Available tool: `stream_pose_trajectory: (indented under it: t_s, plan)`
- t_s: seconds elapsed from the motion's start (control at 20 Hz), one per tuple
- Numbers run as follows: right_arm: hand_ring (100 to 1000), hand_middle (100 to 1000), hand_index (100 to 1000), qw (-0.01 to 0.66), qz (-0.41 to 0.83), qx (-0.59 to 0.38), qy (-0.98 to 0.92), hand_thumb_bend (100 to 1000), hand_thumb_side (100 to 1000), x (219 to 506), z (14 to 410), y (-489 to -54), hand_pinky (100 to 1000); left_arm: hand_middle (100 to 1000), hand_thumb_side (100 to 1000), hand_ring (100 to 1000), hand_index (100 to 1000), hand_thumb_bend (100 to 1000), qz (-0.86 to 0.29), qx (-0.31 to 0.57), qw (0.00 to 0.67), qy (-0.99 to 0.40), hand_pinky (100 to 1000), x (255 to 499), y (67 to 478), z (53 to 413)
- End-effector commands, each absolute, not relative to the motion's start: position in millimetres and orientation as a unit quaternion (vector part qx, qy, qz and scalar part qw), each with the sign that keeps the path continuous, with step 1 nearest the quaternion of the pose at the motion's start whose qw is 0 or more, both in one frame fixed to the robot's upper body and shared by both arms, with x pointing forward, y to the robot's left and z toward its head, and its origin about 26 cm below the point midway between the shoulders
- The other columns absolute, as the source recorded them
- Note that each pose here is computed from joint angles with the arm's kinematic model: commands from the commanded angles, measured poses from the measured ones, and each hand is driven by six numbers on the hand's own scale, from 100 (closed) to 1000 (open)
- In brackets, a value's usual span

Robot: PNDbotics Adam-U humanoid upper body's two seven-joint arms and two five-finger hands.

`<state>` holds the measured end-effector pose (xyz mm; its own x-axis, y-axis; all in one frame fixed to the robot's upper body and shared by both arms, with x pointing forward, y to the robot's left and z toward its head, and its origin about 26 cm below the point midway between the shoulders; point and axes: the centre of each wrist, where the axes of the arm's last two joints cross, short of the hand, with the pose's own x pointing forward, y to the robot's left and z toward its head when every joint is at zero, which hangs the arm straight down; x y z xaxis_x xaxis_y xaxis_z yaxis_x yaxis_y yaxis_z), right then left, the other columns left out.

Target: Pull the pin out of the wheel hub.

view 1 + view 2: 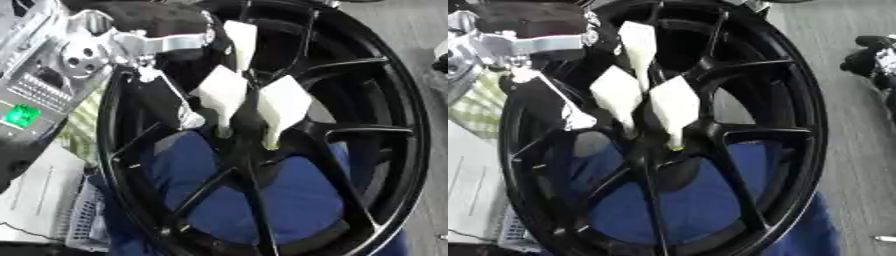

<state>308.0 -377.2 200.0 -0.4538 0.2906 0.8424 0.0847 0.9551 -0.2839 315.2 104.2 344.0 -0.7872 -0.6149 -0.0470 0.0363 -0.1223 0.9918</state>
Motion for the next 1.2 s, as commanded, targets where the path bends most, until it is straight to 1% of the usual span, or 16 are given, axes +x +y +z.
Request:
stream_pose_trajectory:
  t_s: [0.05, 0.25, 0.4, 0.45, 0.5, 0.55, 0.7, 0.75, 0.8, 0.85, 1.05, 1.2]
  plan:
    - [701, 612, 787, 0.496, 0.109, -0.120, -0.853, 100, 674, 305.0, 210.7, -377.8, 870, 585, 163, 569, 710, 333, -0.705, 0.234, 0.223, -0.632, 571, 311.1, 105.2, 352.9]
    - [702, 612, 787, 0.496, 0.107, -0.120, -0.853, 100, 673, 304.9, 210.7, -377.8, 870, 571, 160, 555, 696, 328, -0.706, 0.233, 0.223, -0.630, 562, 310.1, 105.1, 354.0]
    - [702, 612, 787, 0.496, 0.106, -0.120, -0.854, 100, 672, 304.9, 210.9, -377.7, 870, 542, 161, 530, 662, 311, -0.709, 0.229, 0.228, -0.627, 546, 311.2, 105.2, 353.3]
    - [702, 612, 787, 0.496, 0.106, -0.121, -0.853, 100, 673, 304.9, 210.8, -377.8, 870, 511, 161, 502, 616, 296, -0.708, 0.228, 0.230, -0.627, 529, 311.5, 105.3, 353.4]
    - [702, 612, 787, 0.496, 0.105, -0.121, -0.853, 100, 673, 304.8, 210.7, -377.9, 871, 503, 158, 493, 594, 290, -0.707, 0.225, 0.232, -0.629, 523, 311.7, 105.5, 353.6]
    - [702, 612, 788, 0.496, 0.105, -0.121, -0.853, 100, 673, 304.8, 210.7, -378.0, 871, 488, 162, 477, 539, 273, -0.704, 0.223, 0.234, -0.632, 511, 311.7, 105.6, 354.2]
    - [702, 612, 788, 0.496, 0.105, -0.121, -0.853, 100, 673, 304.8, 210.8, -378.0, 871, 462, 181, 457, 492, 241, -0.696, 0.217, 0.240, -0.641, 497, 311.1, 106.2, 355.2]
    - [702, 612, 788, 0.496, 0.104, -0.121, -0.853, 100, 672, 304.8, 210.9, -378.1, 871, 444, 188, 437, 468, 228, -0.694, 0.215, 0.241, -0.643, 487, 310.5, 106.6, 355.6]
    - [702, 612, 788, 0.496, 0.104, -0.122, -0.853, 100, 672, 304.7, 210.9, -378.2, 871, 439, 189, 431, 462, 225, -0.691, 0.213, 0.242, -0.647, 484, 309.5, 107.3, 356.3]
    - [702, 612, 788, 0.496, 0.104, -0.122, -0.853, 100, 672, 304.6, 210.8, -378.3, 871, 409, 188, 407, 442, 219, -0.687, 0.212, 0.242, -0.651, 473, 308.1, 108.0, 357.0]
    - [702, 613, 788, 0.496, 0.103, -0.122, -0.853, 100, 671, 304.5, 210.7, -378.4, 871, 355, 169, 357, 422, 217, -0.680, 0.207, 0.247, -0.659, 459, 303.3, 111.1, 358.8]
    - [702, 613, 789, 0.496, 0.103, -0.121, -0.853, 100, 668, 304.5, 210.8, -378.2, 871, 345, 156, 345, 414, 241, -0.680, 0.206, 0.248, -0.658, 456, 299.5, 115.8, 359.9]
